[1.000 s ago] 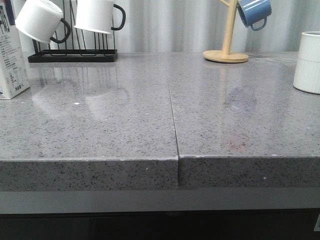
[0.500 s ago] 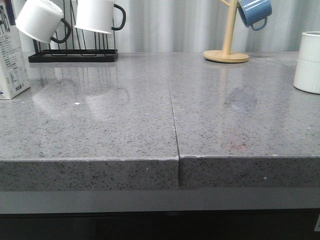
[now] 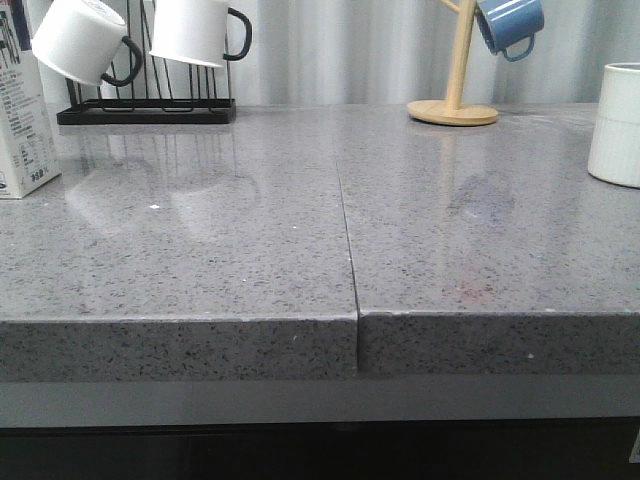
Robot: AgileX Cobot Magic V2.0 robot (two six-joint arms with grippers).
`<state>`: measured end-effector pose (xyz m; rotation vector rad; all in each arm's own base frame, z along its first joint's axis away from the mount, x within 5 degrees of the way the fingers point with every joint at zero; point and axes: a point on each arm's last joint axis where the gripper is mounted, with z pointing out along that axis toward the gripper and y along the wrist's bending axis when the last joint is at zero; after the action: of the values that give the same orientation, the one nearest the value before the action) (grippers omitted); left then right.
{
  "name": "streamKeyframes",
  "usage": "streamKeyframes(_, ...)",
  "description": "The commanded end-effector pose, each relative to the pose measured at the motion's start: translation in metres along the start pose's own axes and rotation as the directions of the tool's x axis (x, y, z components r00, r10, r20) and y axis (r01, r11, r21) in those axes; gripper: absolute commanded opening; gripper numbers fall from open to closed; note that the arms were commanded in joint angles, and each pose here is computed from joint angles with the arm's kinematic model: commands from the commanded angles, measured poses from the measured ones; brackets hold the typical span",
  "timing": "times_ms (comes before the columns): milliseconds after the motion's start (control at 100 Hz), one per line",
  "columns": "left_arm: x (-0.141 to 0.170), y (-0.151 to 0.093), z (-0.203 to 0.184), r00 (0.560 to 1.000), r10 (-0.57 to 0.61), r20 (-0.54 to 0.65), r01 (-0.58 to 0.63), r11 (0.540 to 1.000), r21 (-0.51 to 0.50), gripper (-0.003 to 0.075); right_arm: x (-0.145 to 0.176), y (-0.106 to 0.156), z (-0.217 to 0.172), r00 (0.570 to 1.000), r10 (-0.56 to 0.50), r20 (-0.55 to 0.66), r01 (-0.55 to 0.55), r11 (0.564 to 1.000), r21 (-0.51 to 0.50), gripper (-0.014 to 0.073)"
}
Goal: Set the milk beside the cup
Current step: 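Reach the right gripper toward the white HOME mug's handle, then grasp the mug handle with the right gripper and lift it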
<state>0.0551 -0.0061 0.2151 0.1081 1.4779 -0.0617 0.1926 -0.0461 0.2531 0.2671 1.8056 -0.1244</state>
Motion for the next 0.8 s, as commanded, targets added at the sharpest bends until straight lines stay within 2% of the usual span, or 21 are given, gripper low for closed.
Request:
streamKeyframes(0,0.008,-0.001,-0.002,0.998,-0.015,0.060,0.015,1.000,0.001,-0.0021,-0.020,0.000,0.013,0.984,-0.004,0.180,0.004,1.000,-0.002,0.0346)
streamKeyframes(110,0.008,-0.001,-0.002,0.998,-0.015,0.060,0.015,1.000,0.001,-0.0021,-0.013,0.000,0.030,0.981,-0.016,0.193,0.018,1.000,-0.008,0.0346)
streamKeyframes(240,0.008,-0.001,-0.002,0.998,-0.015,0.060,0.015,1.000,0.001,-0.0021,-0.005,0.003,0.052,0.987,-0.070,0.144,0.076,0.996,-0.037,0.0346)
streamKeyframes(790,0.008,-0.001,-0.002,0.998,-0.015,0.060,0.015,1.000,0.001,-0.0021,-0.014,0.006,0.109,0.985,-0.098,0.145,0.109,0.991,-0.072,0.0346)
